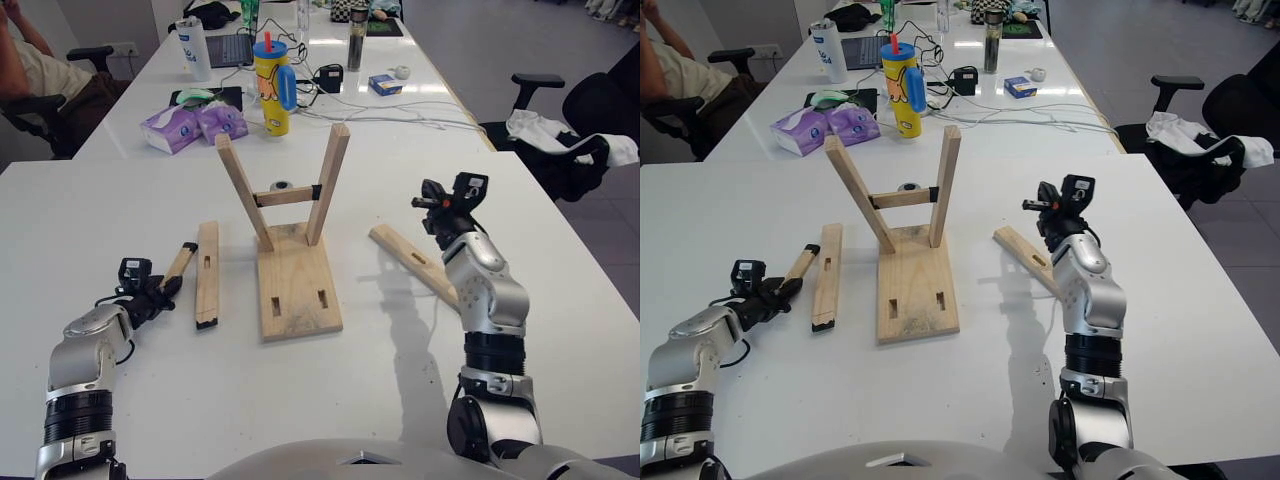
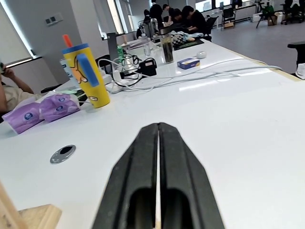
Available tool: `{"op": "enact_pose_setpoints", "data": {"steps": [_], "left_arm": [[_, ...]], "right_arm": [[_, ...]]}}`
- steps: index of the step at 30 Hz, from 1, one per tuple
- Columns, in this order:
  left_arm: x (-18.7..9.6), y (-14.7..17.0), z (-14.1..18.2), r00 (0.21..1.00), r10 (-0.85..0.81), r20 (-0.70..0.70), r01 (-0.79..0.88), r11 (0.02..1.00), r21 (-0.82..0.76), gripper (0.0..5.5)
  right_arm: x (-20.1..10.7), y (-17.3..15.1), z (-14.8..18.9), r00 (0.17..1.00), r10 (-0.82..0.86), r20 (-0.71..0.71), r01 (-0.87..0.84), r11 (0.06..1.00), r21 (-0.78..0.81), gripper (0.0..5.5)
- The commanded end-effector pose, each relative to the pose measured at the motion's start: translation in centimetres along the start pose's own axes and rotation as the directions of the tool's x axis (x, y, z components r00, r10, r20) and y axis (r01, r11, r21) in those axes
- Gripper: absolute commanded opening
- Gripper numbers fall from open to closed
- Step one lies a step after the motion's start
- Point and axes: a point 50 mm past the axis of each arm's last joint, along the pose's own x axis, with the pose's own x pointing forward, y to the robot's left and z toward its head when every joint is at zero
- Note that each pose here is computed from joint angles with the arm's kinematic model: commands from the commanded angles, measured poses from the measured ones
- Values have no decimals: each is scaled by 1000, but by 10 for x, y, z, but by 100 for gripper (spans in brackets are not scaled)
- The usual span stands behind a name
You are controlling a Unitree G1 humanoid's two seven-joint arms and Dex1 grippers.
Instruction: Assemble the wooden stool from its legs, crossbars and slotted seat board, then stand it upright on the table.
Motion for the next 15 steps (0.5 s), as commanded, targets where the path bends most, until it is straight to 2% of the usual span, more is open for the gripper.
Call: {"op": "enact_pose_setpoints", "data": {"steps": [1, 4, 6, 7, 11, 15], "left_arm": [[2, -3, -4, 999, 36, -37, -36, 999, 18, 136], [1, 0, 27, 988, 65, 143, -71, 997, 40, 129], [-4, -4, 58, 948, 58, 313, -83, 994, 65, 129], [-10, -7, 77, 910, 50, 411, -99, 990, 99, 129], [-40, -37, 148, 703, -64, 708, -143, 963, 230, 129], [-64, -79, 183, 550, -255, 795, -110, 922, 372, 129]], "right_arm": [[5, 9, 8, 999, 34, 23, -33, 999, -40, 0], [4, 15, 12, 996, 74, 58, -73, 997, -25, 0], [2, 21, 17, 988, 123, 91, -124, 992, 14, 0], [1, 26, 21, 981, 158, 112, -163, 986, 41, 0], [-5, 43, 43, 932, 297, 210, -328, 936, 129, 65], [-14, 61, 66, 855, 427, 294, -495, 841, 221, 134]]}}
